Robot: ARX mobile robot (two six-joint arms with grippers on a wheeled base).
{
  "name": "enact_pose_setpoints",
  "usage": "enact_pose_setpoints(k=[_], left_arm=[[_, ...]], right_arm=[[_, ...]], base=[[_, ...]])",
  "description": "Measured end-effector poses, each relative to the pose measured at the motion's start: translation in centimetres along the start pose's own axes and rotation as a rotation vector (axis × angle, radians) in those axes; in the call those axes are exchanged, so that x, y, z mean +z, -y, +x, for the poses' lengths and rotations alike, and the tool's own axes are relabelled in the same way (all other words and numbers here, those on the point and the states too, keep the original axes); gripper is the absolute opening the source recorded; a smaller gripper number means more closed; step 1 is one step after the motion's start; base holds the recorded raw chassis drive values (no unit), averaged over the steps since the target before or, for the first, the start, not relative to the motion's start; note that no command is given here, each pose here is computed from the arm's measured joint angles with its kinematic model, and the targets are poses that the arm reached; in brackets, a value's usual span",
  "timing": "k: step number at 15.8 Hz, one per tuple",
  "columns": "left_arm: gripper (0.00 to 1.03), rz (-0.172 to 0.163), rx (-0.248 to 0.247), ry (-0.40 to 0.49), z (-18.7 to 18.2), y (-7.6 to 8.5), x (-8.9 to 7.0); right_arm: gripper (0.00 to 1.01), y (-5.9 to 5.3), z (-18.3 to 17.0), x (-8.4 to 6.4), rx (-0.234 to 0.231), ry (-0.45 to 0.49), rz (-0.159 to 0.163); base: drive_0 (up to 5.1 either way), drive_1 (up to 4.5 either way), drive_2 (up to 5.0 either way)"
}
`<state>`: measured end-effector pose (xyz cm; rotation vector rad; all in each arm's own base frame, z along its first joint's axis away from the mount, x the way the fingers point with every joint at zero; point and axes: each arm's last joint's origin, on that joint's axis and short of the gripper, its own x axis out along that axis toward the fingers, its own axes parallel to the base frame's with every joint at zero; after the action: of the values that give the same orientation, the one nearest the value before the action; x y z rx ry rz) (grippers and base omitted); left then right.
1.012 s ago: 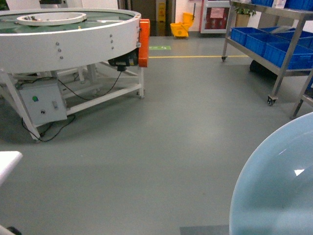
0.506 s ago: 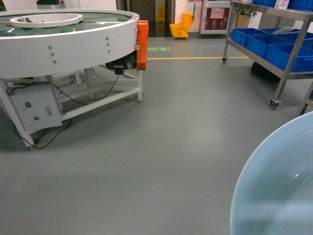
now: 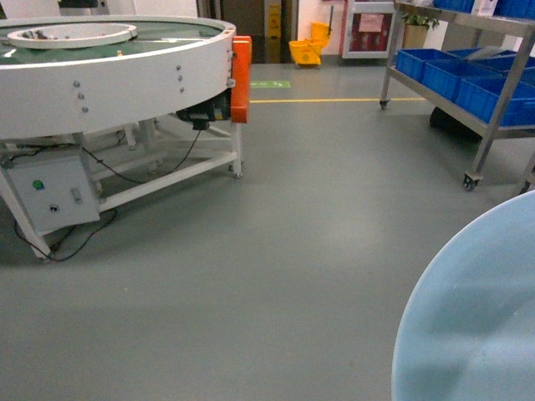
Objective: Place blue tray on left shelf second layer neatly
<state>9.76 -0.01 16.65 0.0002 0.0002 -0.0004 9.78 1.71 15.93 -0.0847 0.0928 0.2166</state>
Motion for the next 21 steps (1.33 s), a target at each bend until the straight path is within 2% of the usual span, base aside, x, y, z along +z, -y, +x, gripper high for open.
enact_pose_setpoints(k=[21], left_arm=[[0.98, 0.0, 0.0, -0.003, 0.0, 0.0, -0.03]], right_arm=[[0.02, 0.0, 0.01, -0.04, -0.002, 0.0, 0.0]], base=[[-1.7, 2.65, -6.0]])
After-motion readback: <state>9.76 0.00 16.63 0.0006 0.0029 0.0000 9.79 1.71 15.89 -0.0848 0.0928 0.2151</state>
